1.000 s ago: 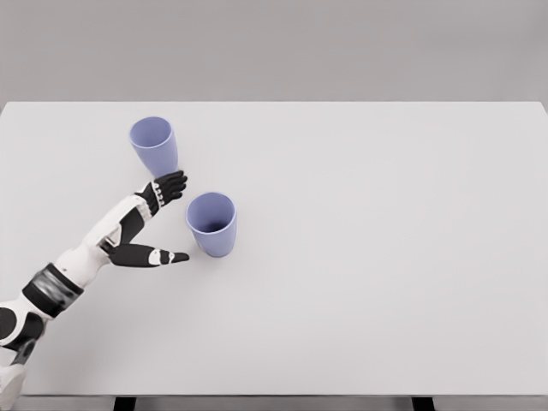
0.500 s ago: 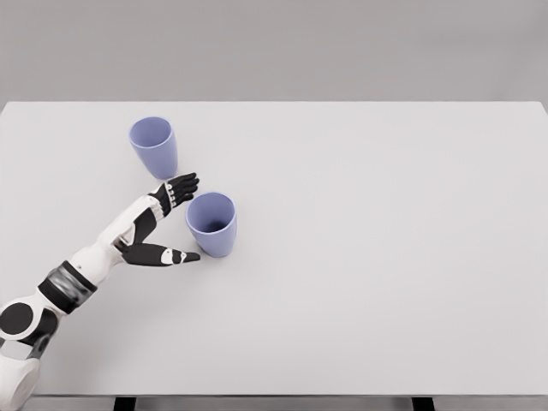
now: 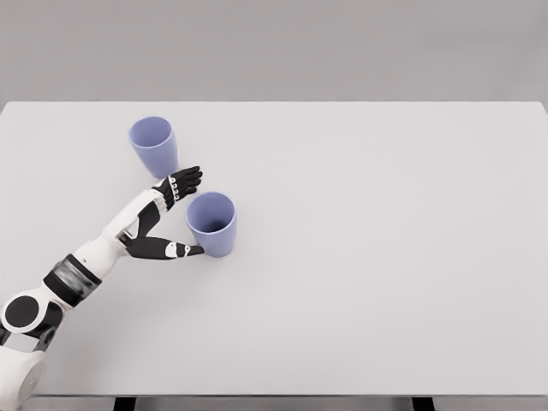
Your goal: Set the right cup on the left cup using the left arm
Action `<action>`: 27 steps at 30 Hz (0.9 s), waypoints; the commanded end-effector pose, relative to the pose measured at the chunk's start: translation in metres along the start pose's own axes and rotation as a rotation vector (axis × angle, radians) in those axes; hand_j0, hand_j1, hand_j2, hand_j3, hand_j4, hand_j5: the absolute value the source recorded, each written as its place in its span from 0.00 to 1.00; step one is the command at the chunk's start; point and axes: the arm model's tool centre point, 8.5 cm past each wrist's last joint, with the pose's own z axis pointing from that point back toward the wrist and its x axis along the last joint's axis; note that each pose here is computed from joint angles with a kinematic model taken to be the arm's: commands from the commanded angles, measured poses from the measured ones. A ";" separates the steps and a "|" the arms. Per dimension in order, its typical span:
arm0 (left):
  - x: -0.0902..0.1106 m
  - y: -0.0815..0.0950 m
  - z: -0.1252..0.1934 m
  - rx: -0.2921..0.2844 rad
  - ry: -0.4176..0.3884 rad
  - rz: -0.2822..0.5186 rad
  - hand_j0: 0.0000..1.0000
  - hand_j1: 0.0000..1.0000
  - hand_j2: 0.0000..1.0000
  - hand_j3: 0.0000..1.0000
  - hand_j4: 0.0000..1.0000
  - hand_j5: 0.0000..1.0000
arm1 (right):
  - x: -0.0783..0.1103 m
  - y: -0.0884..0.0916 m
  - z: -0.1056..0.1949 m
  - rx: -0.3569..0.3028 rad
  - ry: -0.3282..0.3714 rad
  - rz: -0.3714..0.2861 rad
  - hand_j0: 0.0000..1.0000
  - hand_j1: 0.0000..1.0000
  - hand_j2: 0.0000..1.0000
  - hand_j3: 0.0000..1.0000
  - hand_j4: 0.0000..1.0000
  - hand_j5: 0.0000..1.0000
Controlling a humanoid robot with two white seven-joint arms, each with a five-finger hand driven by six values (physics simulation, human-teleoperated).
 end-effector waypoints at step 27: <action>-0.011 -0.010 -0.017 -0.017 0.011 0.019 1.00 1.00 1.00 1.00 1.00 1.00 | 0.000 0.000 0.000 0.000 0.000 0.000 1.00 1.00 1.00 1.00 1.00 1.00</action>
